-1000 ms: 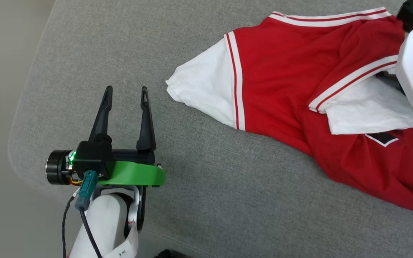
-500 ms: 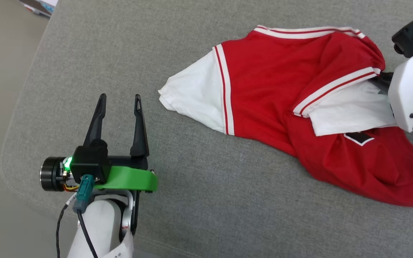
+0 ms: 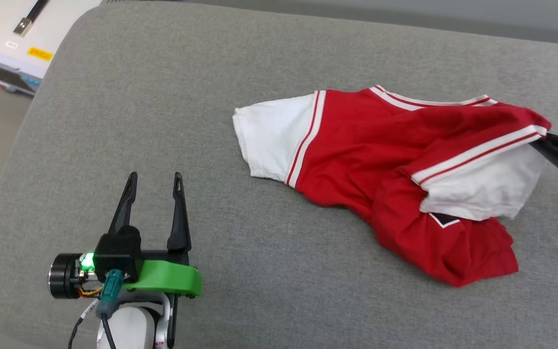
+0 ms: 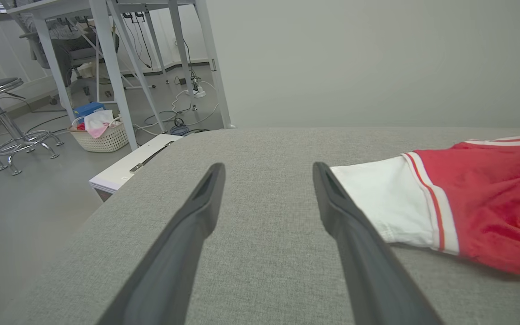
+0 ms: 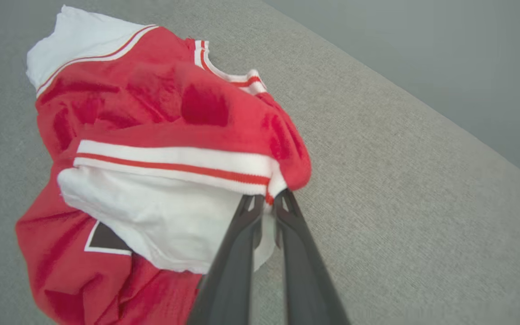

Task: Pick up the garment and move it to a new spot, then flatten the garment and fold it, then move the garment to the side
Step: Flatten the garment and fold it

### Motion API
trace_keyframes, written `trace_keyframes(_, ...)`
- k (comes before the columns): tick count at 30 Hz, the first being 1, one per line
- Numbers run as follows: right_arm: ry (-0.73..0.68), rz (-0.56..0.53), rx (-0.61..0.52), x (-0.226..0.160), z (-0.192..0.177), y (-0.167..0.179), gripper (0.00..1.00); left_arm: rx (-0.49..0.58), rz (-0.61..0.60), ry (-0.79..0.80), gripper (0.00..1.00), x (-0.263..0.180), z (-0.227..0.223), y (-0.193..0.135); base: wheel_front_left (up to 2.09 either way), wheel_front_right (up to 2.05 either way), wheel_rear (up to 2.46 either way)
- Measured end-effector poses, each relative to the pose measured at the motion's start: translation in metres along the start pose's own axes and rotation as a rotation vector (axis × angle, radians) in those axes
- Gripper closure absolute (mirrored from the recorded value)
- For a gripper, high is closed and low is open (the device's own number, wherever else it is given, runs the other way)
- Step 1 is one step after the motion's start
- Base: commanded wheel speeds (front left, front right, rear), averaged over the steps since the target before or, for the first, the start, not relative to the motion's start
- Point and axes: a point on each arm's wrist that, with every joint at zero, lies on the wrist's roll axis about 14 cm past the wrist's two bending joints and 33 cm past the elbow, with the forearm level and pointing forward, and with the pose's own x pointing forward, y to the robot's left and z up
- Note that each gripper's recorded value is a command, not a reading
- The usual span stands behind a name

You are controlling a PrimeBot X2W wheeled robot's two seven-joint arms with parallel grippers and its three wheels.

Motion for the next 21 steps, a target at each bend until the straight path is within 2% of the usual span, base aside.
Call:
trace_keyframes(9,0.013,-0.244,0.060,-0.081,-0.005,-0.062,1.00,-0.027,-0.078,-0.035,0.00,0.004,0.010,-0.024,0.00,0.00,0.00)
trace_keyframes(10,0.035,-0.302,0.071,-0.091,-0.009,-0.080,1.00,-0.032,-0.101,-0.028,0.00,0.006,0.007,-0.032,0.00,0.00,0.00)
trace_keyframes(15,0.129,-0.355,0.077,-0.081,-0.027,-0.098,1.00,-0.034,-0.121,-0.020,0.00,0.016,0.002,-0.039,0.00,0.00,0.00)
trace_keyframes(21,0.198,-0.380,0.077,-0.031,-0.033,-0.120,1.00,-0.027,-0.122,0.002,0.00,0.033,-0.011,-0.041,0.00,0.00,0.00)
